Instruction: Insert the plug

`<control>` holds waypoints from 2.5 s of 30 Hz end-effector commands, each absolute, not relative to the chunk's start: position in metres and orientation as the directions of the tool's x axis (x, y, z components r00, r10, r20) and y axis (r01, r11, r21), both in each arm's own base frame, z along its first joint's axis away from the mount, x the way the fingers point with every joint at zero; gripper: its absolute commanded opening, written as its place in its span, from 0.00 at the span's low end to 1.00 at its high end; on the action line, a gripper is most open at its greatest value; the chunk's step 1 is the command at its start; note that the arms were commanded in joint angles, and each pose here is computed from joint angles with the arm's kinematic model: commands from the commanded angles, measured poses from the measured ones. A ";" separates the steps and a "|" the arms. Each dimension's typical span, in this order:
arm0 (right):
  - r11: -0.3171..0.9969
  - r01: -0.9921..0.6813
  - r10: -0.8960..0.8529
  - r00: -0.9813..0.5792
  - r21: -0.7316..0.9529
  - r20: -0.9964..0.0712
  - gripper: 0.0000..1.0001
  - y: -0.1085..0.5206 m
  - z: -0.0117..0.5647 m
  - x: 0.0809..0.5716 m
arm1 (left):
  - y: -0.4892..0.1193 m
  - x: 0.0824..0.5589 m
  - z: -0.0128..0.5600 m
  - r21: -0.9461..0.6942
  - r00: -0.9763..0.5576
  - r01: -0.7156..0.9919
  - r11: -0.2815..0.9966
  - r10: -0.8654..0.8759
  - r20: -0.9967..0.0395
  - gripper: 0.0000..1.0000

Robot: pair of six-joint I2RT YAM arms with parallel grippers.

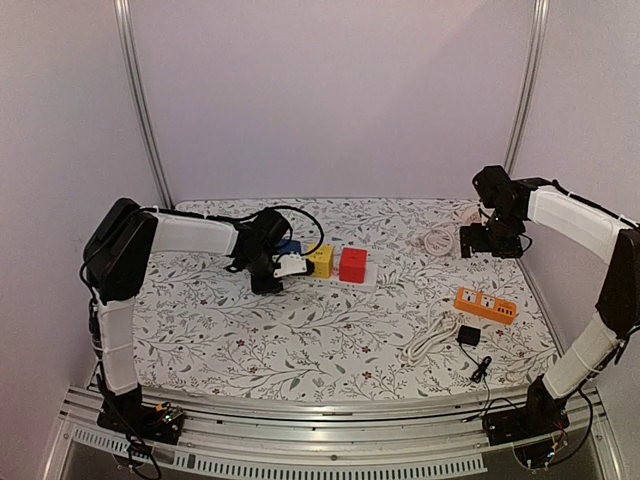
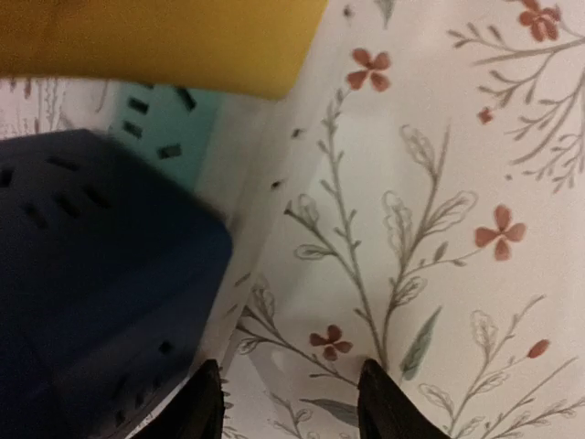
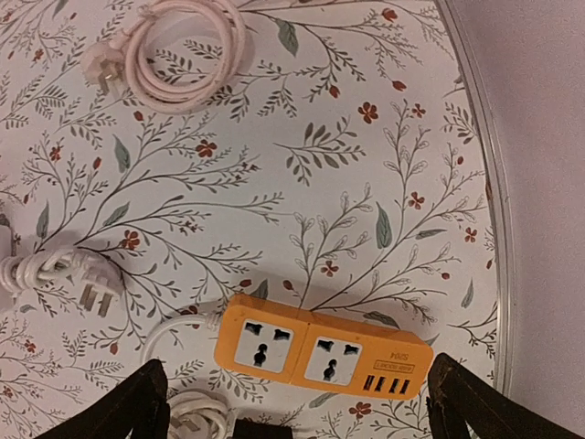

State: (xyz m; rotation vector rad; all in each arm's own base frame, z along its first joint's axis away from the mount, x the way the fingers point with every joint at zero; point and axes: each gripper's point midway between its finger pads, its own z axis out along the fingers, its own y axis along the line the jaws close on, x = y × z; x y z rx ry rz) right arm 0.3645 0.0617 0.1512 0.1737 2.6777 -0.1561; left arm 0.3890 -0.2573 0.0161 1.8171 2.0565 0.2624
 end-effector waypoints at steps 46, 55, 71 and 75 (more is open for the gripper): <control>0.525 -0.848 -0.849 -0.514 0.079 0.121 0.76 0.048 0.014 0.313 | -0.212 0.309 0.061 0.241 -0.227 0.931 0.275 0.951 -0.209 0.65; 0.460 -0.876 -0.873 -0.476 -0.145 0.106 0.17 0.043 0.065 0.350 | -0.202 0.304 0.053 0.233 -0.243 0.932 0.278 0.956 -0.165 0.66; 0.060 -0.804 -0.989 0.032 -0.592 -0.143 0.00 0.290 0.244 0.320 | -0.181 0.311 0.067 0.211 -0.303 0.911 0.355 0.922 -0.241 0.67; 0.070 -0.811 -0.957 0.110 -0.581 -0.268 0.00 0.385 0.267 0.287 | -0.159 0.322 0.082 0.245 -0.341 0.880 0.408 0.900 -0.274 0.68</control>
